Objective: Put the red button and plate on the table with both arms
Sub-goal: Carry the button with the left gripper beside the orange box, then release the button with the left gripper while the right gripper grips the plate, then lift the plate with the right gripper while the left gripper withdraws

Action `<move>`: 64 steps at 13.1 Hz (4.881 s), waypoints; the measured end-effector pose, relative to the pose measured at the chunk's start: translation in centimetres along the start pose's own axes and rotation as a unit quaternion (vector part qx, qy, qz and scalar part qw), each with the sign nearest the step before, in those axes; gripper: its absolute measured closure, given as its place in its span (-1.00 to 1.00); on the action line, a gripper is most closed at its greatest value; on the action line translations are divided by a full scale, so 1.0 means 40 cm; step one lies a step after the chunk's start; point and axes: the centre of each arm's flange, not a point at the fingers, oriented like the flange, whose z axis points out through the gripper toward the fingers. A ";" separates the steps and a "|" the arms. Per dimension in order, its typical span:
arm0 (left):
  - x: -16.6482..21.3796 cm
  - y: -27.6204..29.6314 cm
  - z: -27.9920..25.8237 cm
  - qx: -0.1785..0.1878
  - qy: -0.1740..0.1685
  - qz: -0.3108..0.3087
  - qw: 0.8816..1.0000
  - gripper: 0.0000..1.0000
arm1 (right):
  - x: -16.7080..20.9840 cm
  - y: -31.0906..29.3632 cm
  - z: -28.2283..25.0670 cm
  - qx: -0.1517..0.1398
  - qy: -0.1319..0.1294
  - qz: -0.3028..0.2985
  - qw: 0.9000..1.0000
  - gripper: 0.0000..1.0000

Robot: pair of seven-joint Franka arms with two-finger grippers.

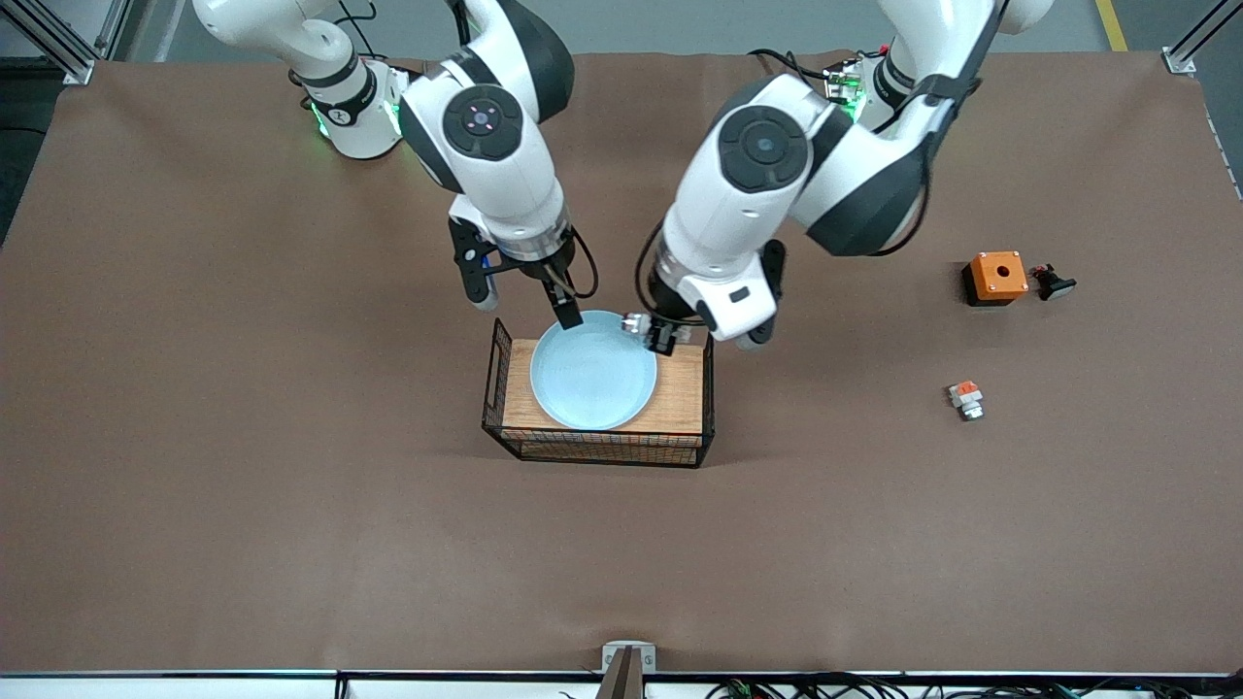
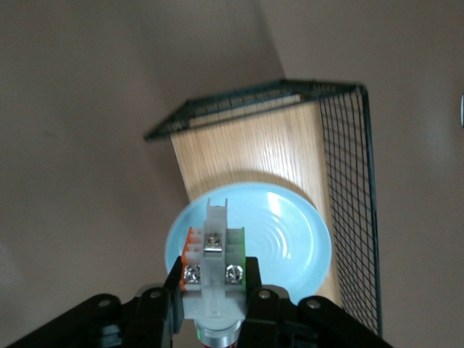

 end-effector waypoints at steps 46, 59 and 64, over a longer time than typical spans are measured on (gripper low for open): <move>0.945 -0.246 0.608 0.109 -0.011 0.583 0.805 -0.02 | -0.134 -0.033 0.148 0.038 0.051 0.045 0.997 0.95; 0.949 -0.225 0.219 0.096 0.022 0.588 0.802 -1.00 | -0.135 0.069 -0.261 -0.060 0.001 -0.034 0.998 0.95; 0.984 -0.218 -0.078 0.125 -0.006 0.569 0.813 -1.00 | 0.303 0.024 -0.423 -0.098 -0.027 -0.215 0.971 0.95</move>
